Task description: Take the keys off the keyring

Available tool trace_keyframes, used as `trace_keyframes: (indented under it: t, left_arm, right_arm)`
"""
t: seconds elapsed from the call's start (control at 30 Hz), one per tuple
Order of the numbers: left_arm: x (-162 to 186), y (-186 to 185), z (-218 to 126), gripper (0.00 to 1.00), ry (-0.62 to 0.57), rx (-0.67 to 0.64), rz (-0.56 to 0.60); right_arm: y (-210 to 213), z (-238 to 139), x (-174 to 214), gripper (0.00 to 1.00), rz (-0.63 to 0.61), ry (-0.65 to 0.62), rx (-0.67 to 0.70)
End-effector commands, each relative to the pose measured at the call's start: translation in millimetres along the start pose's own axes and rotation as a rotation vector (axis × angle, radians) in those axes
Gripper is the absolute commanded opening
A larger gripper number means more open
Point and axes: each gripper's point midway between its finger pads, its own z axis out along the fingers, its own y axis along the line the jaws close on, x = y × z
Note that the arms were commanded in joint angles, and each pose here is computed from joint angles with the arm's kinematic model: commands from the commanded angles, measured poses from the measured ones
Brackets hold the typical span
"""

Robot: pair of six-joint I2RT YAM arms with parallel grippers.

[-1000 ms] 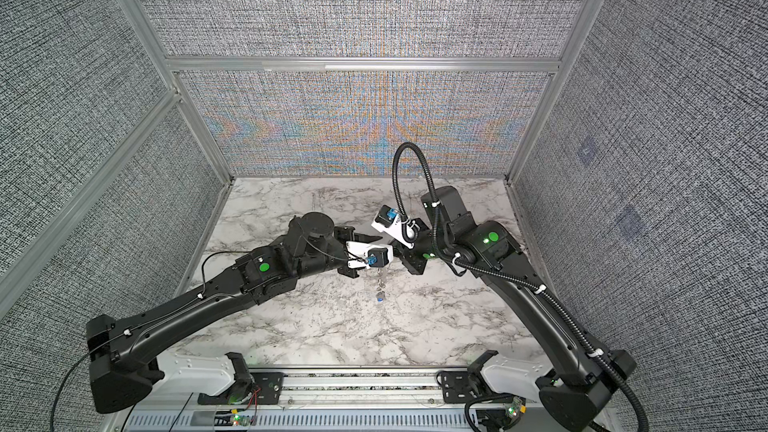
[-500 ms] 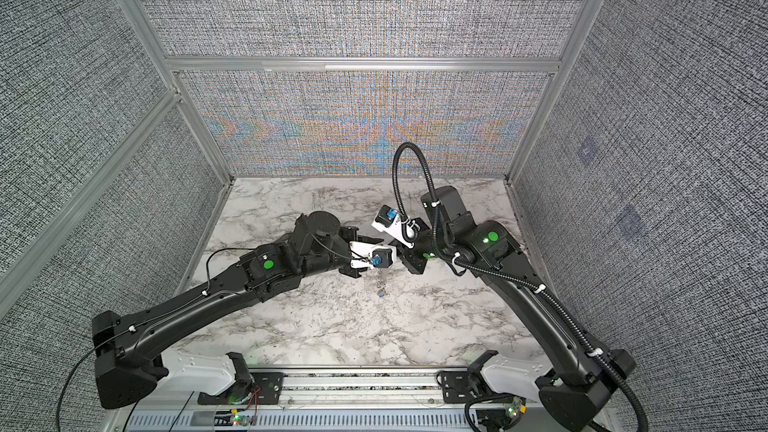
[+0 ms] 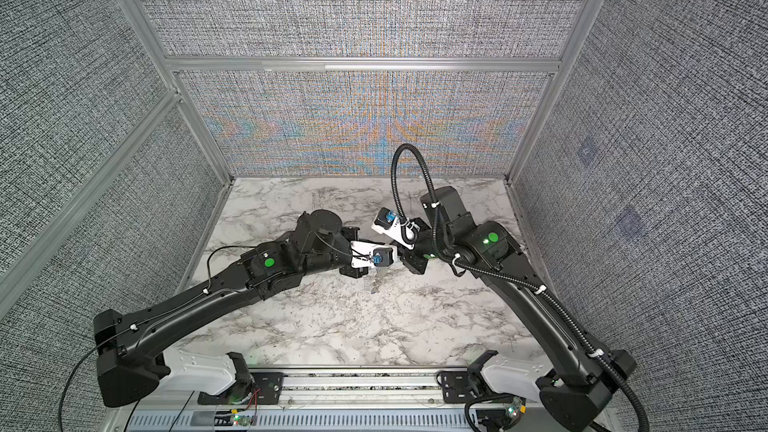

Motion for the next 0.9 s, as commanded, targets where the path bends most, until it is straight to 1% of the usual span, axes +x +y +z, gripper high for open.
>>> trace_keyframes:
  t: [0.0, 0.1, 0.13, 0.23, 0.37, 0.53, 0.7, 0.87]
  left_arm:
    - [-6, -1, -3, 0.00, -0.039, 0.026, -0.049]
    - [-10, 4, -9, 0.00, -0.086, 0.026, -0.097]
    - [-11, 6, -11, 0.00, -0.099, 0.026, -0.114]
    - [-13, 10, -15, 0.00, -0.138, 0.026, -0.157]
    - [-14, 15, -20, 0.00, -0.190, 0.027, -0.229]
    - [-15, 19, -27, 0.00, -0.260, 0.018, -0.306]
    - [-19, 23, -31, 0.00, -0.317, 0.018, -0.361]
    - [-20, 23, -34, 0.00, -0.366, 0.023, -0.412]
  right_arm:
    - [2, -4, -10, 0.00, -0.025, -0.047, -0.007]
    - [1, -6, -10, 0.00, -0.027, -0.052, 0.009]
    - [0, -7, -11, 0.01, -0.028, -0.057, 0.015]
    - [-1, -11, -12, 0.07, -0.034, -0.070, 0.040]
    - [-6, -18, -13, 0.22, -0.035, -0.091, 0.087]
    - [-7, -27, -12, 0.31, -0.033, -0.124, 0.139]
    - [-8, -24, -8, 0.34, -0.033, -0.141, 0.158]
    - [-11, -25, -11, 0.34, -0.053, -0.175, 0.183]
